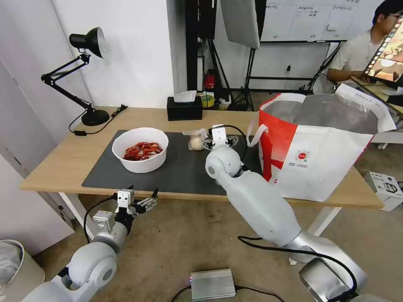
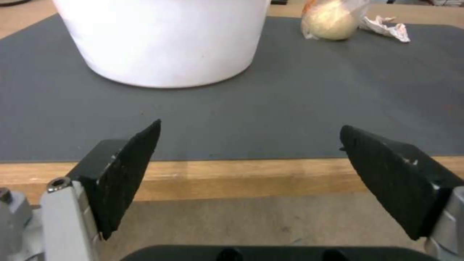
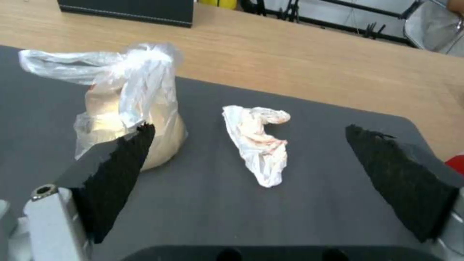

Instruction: Pick up the trash from the table and place it into the takeout bag.

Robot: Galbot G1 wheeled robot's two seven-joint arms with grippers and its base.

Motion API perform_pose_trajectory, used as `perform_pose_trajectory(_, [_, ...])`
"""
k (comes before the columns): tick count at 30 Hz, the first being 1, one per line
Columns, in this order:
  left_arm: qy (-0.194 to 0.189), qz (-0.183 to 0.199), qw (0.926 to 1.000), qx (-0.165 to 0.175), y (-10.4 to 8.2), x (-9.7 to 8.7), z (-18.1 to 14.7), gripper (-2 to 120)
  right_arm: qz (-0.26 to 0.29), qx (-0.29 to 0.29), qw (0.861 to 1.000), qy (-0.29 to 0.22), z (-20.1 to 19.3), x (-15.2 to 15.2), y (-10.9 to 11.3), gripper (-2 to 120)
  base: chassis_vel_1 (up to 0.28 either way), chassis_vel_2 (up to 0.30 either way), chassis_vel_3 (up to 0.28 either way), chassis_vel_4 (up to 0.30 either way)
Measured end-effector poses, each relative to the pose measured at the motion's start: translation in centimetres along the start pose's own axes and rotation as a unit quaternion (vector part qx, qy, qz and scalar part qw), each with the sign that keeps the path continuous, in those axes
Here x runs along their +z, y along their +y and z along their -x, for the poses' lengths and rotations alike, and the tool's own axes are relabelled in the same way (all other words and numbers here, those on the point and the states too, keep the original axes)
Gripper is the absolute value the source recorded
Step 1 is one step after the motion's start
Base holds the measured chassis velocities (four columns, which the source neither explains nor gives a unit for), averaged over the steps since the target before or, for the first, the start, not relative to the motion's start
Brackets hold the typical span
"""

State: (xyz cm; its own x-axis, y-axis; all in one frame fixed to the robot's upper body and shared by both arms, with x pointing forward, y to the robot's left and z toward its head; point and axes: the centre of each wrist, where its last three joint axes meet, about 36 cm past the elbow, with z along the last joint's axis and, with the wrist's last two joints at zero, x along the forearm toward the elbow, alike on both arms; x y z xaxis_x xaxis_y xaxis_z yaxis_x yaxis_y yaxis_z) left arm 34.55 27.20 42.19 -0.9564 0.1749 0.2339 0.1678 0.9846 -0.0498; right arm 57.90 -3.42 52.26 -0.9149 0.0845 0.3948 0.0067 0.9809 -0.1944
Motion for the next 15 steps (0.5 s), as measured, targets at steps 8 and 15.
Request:
perform_pose_trajectory(8, [0.001, -0.003, 1.0000, 0.000, -0.3, 0.3, -0.1, 100, 0.008, 0.010, 1.000, 0.007, 0.4, 0.2, -0.8, 100, 0.000, 0.000, 0.000, 0.000])
perform_pose_trajectory(15, [-0.002, -0.002, 1.0000, 0.000, -0.2, 0.2, 0.0, 100, 0.012, 0.020, 1.000, 0.009, 0.5, 0.4, -1.6, 100, 0.000, 0.000, 0.000, 0.000])
